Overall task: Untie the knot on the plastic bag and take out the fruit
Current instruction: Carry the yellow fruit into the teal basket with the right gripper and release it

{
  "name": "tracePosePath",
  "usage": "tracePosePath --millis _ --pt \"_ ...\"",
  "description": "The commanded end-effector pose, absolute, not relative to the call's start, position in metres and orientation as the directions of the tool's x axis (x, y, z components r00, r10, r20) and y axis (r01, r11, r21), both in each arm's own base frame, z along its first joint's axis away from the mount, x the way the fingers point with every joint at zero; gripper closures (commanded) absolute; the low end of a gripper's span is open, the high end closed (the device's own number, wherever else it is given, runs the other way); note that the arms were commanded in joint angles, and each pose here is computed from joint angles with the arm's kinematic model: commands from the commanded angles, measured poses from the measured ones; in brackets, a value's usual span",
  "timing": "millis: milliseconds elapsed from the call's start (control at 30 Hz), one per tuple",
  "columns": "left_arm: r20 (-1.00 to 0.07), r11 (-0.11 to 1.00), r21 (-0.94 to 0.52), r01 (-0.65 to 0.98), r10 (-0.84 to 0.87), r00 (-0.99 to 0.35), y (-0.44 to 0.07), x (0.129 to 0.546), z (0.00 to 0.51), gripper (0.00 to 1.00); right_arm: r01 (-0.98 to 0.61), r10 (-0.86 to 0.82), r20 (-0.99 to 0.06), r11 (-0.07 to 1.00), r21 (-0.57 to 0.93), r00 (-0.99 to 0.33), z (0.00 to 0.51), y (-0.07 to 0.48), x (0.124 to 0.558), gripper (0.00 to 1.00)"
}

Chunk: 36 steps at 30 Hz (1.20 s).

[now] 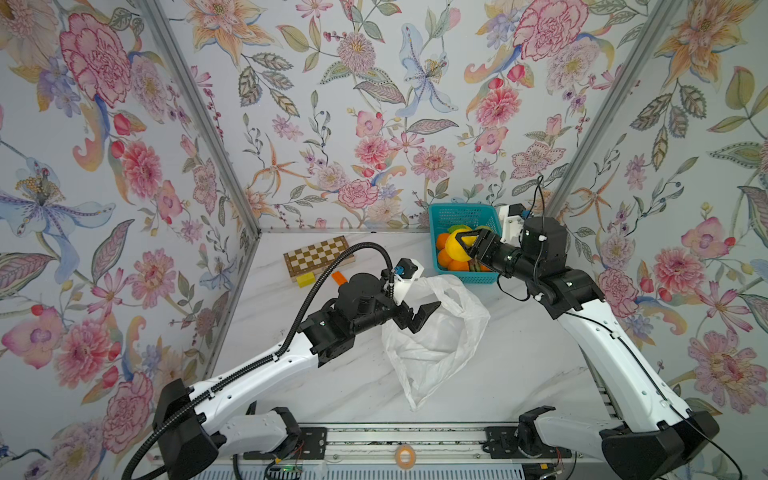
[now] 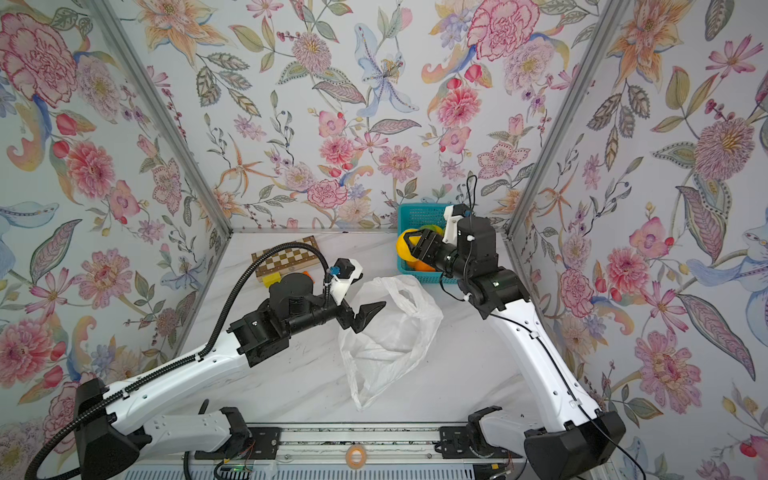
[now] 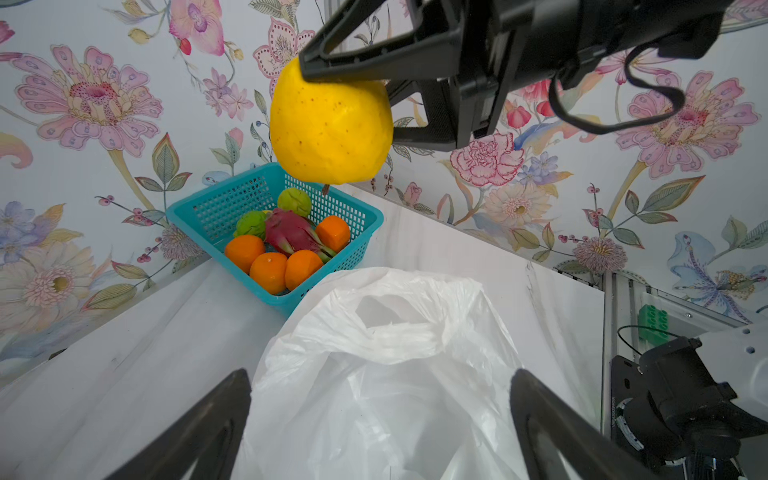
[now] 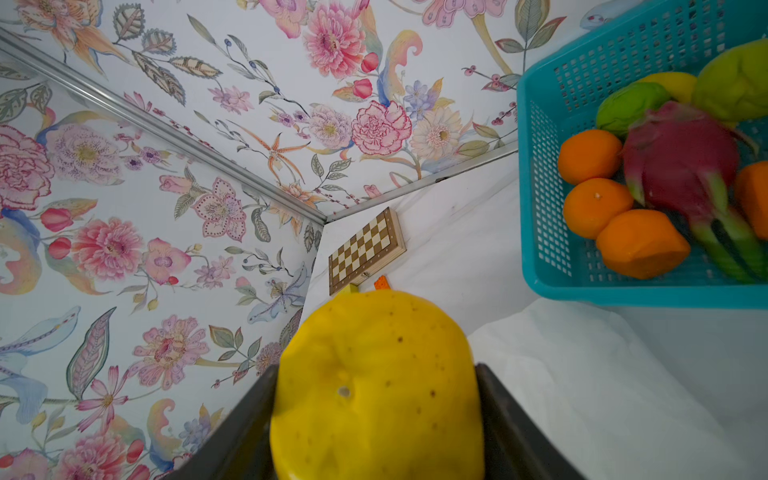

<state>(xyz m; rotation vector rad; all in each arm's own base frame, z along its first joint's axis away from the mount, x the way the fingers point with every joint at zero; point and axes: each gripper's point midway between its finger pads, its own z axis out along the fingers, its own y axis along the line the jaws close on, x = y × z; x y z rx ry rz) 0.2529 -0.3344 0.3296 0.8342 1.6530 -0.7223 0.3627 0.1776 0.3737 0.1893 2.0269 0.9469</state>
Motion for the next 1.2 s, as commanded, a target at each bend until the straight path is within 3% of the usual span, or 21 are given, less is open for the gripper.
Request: tracePosePath --millis 0,200,333,800,1167 --pt "-0.961 0.637 -0.098 0.764 0.141 -0.24 -0.317 0.265 0.339 0.01 -0.263 0.428 -0.688 0.703 0.661 -0.586 0.387 0.178 0.385 0.43" --pt "-0.889 0.709 -0.314 0.631 0.014 -0.458 -0.302 0.299 0.343 0.01 -0.211 0.417 -0.67 0.732 0.648 -0.614 0.36 0.172 0.436 0.43" --pt "-0.837 0.674 -0.415 0.611 -0.02 -0.547 -0.299 0.313 0.336 0.01 -0.157 0.421 -0.646 0.749 0.643 -0.637 0.334 0.166 0.473 0.44" --pt "-0.848 0.71 -0.329 0.622 0.068 -0.525 -0.307 0.352 0.326 0.01 -0.058 0.433 -0.579 0.765 0.641 -0.691 0.254 0.152 0.597 0.44" --pt "-0.827 0.722 -0.321 0.613 0.102 -0.553 -0.325 0.39 0.31 0.01 -0.029 0.485 -0.594 0.759 0.651 -0.642 0.199 0.145 0.678 0.44"
